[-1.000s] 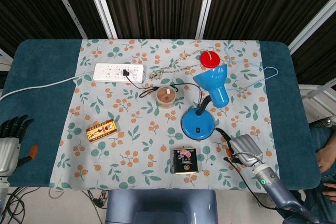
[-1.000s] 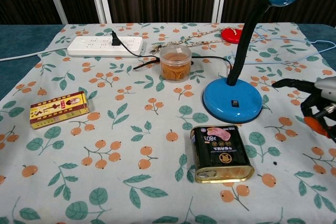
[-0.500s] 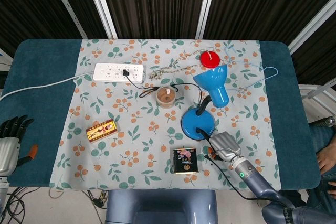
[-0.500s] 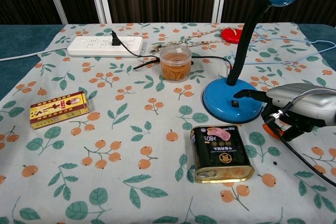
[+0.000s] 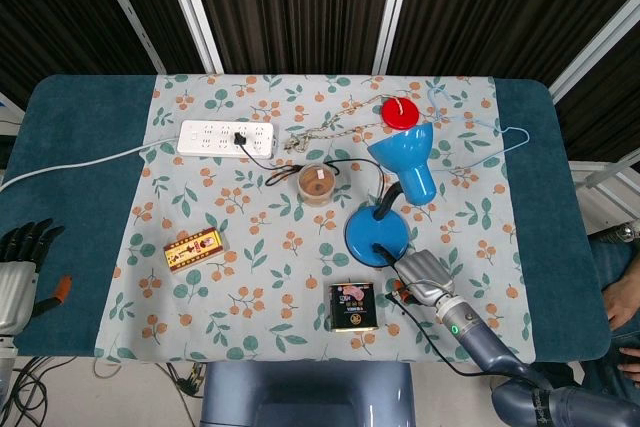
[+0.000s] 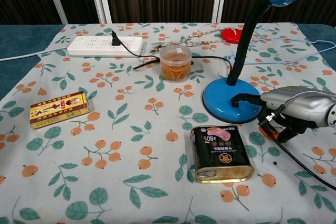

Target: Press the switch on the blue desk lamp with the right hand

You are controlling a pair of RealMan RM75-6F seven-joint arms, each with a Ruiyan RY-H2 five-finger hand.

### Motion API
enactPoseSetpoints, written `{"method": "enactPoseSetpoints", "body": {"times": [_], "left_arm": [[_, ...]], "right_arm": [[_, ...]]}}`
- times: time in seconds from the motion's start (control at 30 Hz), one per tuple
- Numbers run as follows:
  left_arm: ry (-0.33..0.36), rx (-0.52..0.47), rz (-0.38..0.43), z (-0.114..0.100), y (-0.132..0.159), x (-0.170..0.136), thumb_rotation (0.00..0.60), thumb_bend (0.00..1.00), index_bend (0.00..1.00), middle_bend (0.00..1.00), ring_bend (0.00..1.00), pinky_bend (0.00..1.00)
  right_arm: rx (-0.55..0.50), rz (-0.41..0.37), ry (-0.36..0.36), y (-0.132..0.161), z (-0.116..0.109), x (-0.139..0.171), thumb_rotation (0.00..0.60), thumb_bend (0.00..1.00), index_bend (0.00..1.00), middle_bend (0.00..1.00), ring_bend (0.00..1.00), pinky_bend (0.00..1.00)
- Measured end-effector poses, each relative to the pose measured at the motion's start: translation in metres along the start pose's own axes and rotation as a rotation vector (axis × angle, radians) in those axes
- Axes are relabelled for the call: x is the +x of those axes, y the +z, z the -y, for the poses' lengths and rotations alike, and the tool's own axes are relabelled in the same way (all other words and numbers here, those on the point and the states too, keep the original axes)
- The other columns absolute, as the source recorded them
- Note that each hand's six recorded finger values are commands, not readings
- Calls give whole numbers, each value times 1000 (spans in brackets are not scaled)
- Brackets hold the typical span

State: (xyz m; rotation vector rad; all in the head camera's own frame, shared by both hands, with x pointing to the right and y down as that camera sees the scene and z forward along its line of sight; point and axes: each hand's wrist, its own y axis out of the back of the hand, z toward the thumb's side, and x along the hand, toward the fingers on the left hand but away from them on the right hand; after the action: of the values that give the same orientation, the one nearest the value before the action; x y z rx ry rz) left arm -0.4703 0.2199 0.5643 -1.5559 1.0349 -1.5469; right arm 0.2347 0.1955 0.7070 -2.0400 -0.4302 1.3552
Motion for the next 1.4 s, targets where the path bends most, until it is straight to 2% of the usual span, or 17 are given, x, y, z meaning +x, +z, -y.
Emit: {"method": "enactPoseSetpoints", "body": {"times": [0.97,1.4], "left_arm": [[-1,2,-1,0,0,0,600,353,152,71,54,101],[0,2,-1,0,0,0,600,353,152,71,54,101]], "right_arm": [[11,15,25,-5,5,3,600,617,0,712,800,993],[43,6,64,-4,9,2,600,617,14,712,800,1000]]}}
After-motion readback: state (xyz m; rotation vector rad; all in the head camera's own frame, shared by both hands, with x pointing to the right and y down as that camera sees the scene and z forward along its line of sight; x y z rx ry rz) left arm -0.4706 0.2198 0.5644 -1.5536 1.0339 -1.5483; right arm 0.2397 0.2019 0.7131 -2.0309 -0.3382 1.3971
